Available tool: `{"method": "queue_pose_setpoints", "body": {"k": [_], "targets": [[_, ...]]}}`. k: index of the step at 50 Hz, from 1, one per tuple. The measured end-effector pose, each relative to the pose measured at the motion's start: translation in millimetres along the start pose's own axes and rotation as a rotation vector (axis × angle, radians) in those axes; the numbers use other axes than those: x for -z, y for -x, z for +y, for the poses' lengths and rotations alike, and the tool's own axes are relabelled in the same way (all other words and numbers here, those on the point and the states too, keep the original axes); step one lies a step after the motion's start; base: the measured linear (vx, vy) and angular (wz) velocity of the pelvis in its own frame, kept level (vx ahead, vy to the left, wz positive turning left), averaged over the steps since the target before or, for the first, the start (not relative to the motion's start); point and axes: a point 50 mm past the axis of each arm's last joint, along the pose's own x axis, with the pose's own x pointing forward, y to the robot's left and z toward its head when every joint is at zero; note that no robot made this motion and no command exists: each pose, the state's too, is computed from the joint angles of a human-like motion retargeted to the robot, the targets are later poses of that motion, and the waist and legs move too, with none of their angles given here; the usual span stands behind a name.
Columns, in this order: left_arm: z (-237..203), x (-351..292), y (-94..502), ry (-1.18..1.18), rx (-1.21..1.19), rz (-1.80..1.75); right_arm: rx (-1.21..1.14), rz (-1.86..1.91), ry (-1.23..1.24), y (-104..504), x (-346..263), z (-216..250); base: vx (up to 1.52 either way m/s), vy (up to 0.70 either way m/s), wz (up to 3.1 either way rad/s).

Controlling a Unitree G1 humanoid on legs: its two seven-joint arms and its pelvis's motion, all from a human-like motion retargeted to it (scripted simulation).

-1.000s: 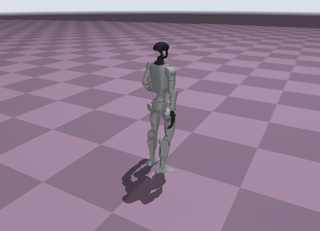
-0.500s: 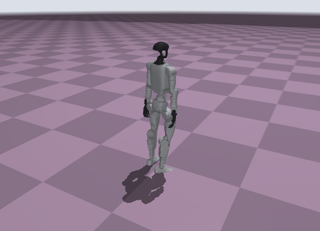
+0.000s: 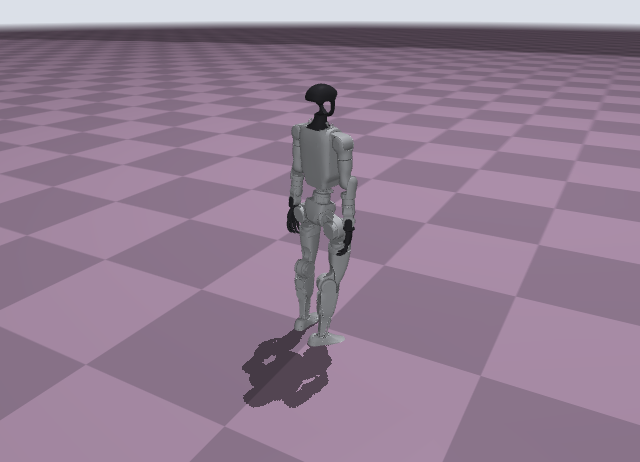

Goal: Upper body actions

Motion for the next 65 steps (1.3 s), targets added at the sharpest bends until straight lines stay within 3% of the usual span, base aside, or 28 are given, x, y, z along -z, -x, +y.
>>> {"method": "queue_pose_setpoints", "body": {"k": [65], "targets": [[-0.8, 3.3, 0.3, 0.017, 0.028, 0.01, -0.003, 0.002, -0.029, 0.2, 2.1, -0.4, 0.0, 0.0, 0.0]]}}
